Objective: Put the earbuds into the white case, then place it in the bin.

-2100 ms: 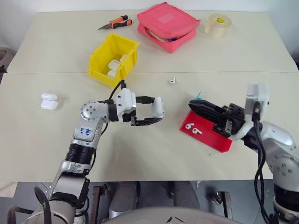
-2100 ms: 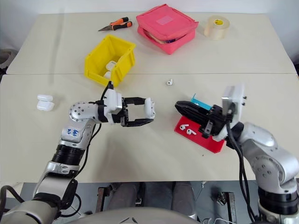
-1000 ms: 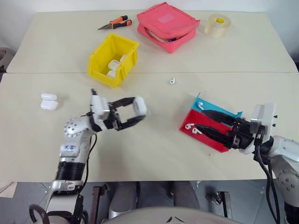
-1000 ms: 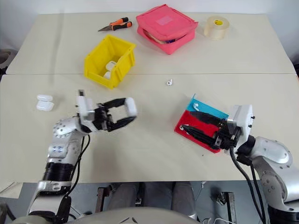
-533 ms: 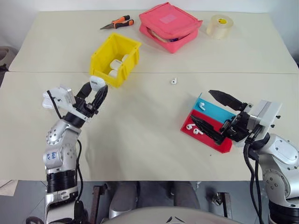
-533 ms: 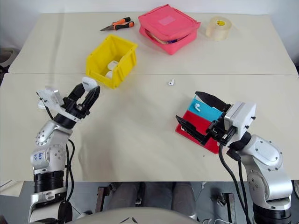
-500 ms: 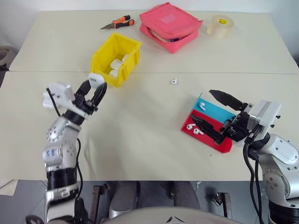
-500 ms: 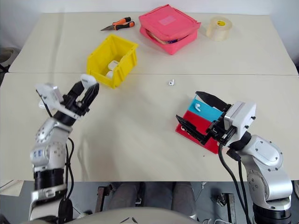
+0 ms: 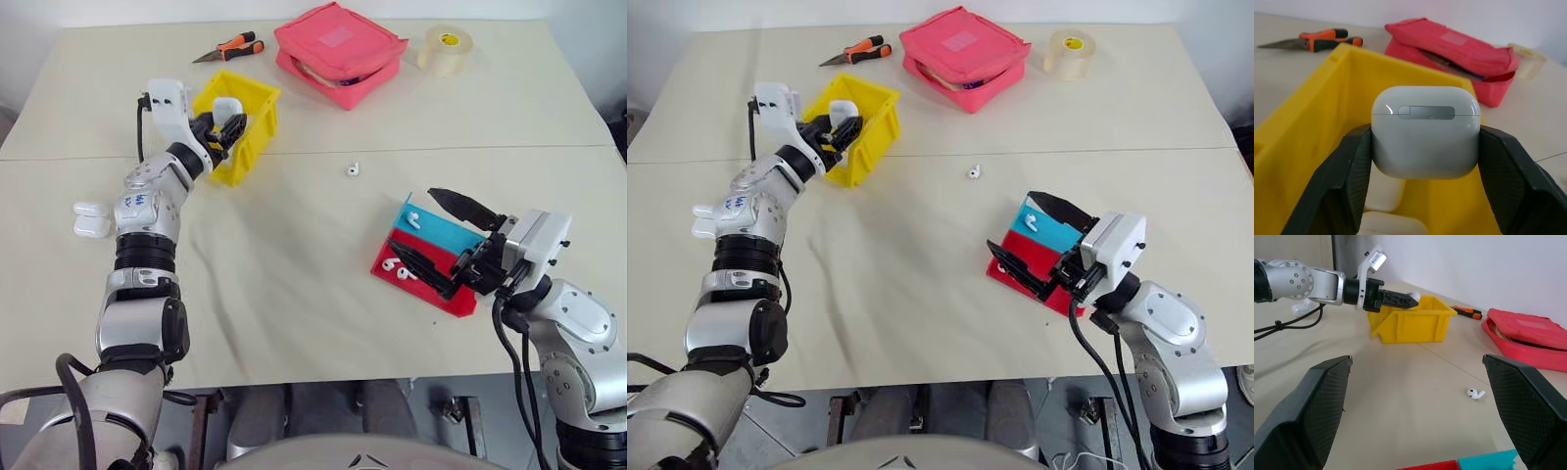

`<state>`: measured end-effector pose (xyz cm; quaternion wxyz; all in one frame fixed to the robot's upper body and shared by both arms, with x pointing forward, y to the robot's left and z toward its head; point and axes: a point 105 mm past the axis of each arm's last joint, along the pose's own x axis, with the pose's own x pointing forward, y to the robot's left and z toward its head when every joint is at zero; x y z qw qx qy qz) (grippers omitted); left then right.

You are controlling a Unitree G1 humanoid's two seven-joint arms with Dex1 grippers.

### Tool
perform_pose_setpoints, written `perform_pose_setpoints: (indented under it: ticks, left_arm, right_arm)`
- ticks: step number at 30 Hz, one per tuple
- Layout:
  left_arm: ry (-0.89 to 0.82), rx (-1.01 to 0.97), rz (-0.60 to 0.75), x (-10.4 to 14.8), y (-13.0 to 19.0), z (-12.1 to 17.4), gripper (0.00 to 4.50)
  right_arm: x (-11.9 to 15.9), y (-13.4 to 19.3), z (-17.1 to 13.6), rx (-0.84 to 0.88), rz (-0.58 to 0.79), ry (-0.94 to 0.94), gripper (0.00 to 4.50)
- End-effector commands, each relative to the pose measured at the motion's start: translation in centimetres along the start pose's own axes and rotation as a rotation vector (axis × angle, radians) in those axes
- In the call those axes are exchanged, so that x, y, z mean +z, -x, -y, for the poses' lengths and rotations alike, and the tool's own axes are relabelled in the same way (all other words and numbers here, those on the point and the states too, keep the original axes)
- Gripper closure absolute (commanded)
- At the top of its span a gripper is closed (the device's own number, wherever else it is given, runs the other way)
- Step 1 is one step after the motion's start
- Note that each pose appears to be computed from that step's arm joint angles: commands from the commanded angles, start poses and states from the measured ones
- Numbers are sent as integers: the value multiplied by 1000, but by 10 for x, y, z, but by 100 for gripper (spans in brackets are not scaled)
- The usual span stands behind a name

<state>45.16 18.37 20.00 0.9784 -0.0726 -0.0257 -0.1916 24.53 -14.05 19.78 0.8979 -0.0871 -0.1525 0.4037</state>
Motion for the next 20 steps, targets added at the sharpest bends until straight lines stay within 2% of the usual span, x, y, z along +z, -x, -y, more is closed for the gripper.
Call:
perform_pose_setpoints:
  ticks: [1, 8, 14, 16, 20]
  left_arm:
    - [-71, -37, 128, 37, 5, 0, 1]
    - [-285, -235, 132, 41, 52, 6, 1]
    - [-580, -483, -55, 0, 117, 10, 1]
    - [-598, -531, -72, -12, 133, 12, 1]
    - [-578, -566, -56, -22, 143, 26, 1]
  right_arm:
    - [13, 1, -4, -2, 38, 34, 0]
    - [8, 13, 0, 27, -18, 33, 0]
    - [-4, 27, 8, 93, -104, 13, 0]
    - [-9, 32, 11, 109, -132, 3, 0]
    - [-15, 38, 15, 118, -154, -3, 0]
